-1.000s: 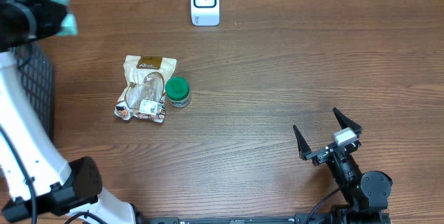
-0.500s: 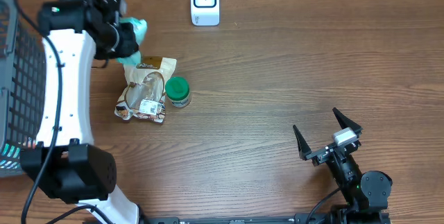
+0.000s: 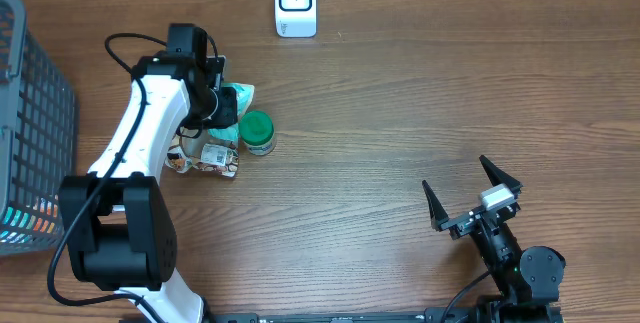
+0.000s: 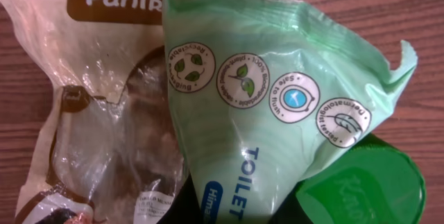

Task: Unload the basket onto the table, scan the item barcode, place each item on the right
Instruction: 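Carry the green tissue pack right of the jar and release it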

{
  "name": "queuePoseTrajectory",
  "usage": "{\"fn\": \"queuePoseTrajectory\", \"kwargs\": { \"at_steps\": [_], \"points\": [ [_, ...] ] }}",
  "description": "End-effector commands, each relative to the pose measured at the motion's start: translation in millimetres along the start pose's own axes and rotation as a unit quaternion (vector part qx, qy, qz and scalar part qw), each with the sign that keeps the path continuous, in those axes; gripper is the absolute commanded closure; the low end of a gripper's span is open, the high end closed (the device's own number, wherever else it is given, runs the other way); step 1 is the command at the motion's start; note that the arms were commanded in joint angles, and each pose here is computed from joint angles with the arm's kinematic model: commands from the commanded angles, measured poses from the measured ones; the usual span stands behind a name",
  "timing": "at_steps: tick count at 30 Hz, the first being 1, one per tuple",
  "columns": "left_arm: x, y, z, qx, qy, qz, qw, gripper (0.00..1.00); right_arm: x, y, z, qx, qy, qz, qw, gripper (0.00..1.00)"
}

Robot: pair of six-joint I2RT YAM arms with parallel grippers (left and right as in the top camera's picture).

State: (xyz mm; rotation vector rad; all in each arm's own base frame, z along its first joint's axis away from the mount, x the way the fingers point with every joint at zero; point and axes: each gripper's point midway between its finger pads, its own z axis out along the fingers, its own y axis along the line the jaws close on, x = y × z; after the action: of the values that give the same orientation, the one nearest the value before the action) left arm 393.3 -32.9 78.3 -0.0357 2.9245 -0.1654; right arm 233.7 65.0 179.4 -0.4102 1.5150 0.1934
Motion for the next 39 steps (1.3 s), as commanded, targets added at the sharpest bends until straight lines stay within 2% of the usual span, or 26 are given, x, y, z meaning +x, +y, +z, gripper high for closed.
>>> {"fn": "queuePoseTrajectory", "kwargs": {
  "at_steps": [1,6,11,14,15,18,25,27,29,30,33,39],
  "points": [
    [-15,-1,-8,-0.01,-0.028,-0.009,1.0,0.96,3,1,0,-0.001,0.001,0.002,1.0,0.0],
    [-42,-25,-46,0.0,-0.061,0.012,0.998,0.96,3,1,0,-0.001,0.001,0.002,1.0,0.0],
    [-40,-86,-55,0.023,-0.07,0.078,0.994,0.96,3,1,0,-0.001,0.001,0.002,1.0,0.0],
    [-31,-118,-51,0.034,-0.066,0.113,0.991,0.96,3,1,0,-0.001,0.001,0.002,1.0,0.0],
    [-24,-135,-46,0.039,-0.06,0.133,0.988,0.93,3,1,0,-0.001,0.001,0.002,1.0,0.0],
    [-13,-156,-32,0.042,-0.043,0.159,0.985,0.91,3,1,0,-0.001,0.001,0.003,1.0,0.0],
    [9,-170,21,0.032,0.02,0.173,0.984,0.93,3,1,0,-0.001,0.001,0.002,1.0,0.0],
    [13,-169,32,0.028,0.033,0.173,0.984,0.81,3,1,0,-0.001,0.001,0.002,1.0,0.0],
    [14,-168,37,0.026,0.039,0.167,0.985,0.11,3,1,0,-0.001,0.001,0.002,1.0,0.0],
    [13,-169,37,0.026,0.036,0.168,0.985,0.0,3,1,0,-0.001,0.001,0.002,1.0,0.0],
    [3,-172,24,0.028,0.019,0.168,0.985,0.0,3,1,0,-0.001,0.001,0.002,1.0,0.0],
    [-33,-190,-46,0.044,-0.036,0.173,0.983,0.0,3,1,0,-0.001,0.001,0.002,1.0,0.0]
  ]
}}
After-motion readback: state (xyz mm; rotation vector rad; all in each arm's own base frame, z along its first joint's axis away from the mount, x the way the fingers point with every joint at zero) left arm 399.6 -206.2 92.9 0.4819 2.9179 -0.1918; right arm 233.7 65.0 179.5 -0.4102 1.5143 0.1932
